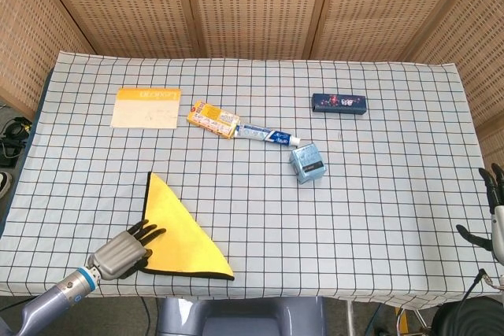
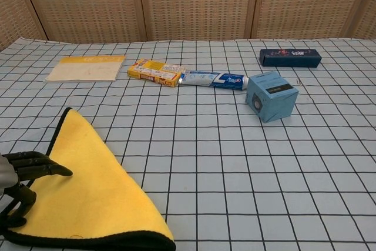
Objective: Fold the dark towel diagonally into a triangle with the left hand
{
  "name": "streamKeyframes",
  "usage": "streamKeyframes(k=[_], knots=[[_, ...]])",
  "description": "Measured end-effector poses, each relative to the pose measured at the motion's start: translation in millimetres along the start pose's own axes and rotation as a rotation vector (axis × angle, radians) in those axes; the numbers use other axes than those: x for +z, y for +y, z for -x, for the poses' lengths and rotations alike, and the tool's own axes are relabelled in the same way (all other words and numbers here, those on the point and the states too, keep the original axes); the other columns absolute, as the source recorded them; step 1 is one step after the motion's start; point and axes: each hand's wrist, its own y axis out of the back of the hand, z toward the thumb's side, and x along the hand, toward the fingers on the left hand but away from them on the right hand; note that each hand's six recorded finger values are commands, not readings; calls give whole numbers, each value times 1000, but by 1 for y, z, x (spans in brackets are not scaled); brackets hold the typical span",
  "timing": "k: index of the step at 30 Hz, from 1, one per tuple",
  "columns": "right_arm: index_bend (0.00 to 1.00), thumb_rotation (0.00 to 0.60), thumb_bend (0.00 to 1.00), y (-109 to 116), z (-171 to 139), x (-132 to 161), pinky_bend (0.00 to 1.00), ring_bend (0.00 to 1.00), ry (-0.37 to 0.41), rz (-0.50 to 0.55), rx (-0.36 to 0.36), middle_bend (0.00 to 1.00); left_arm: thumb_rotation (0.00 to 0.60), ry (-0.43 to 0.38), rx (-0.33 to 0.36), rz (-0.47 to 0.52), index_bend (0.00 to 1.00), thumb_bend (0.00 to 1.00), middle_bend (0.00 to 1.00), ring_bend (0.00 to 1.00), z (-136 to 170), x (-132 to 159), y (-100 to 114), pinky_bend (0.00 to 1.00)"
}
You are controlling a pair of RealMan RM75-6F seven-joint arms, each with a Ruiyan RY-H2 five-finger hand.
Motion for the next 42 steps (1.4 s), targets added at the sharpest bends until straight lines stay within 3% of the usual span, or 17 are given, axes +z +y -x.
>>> streamKeyframes(k=[3,6,10,21,26,32,37,42], knots=[[0,600,0,0,0,0,0,0,1,0,0,0,600,-3,2,4,152,307,0,0,2,-1,1,0],[0,600,0,0,0,0,0,0,2,0,1,0,600,-2,10,10,7,269,0,0,5,-3,3,0],[0,600,0,0,-1,2,0,0,7,0,2,0,600,2,37,28,0,188,0,0,12,-6,9,0],[0,600,0,0,-3,7,0,0,22,5,1,0,600,30,212,119,0,174,0,0,59,-24,50,0],[0,600,0,1,-5,10,0,0,33,7,0,0,600,41,197,178,0,89,0,0,82,-29,56,0],[0,600,0,2,-7,16,0,0,55,14,-1,0,600,78,211,170,0,88,0,0,107,-33,66,0],[0,600,0,5,-13,23,0,0,84,21,-7,0,600,188,352,167,0,68,0,0,137,-45,84,0],[0,600,0,7,-16,25,0,0,97,26,-12,0,600,404,541,184,0,65,0,0,173,-62,102,0]])
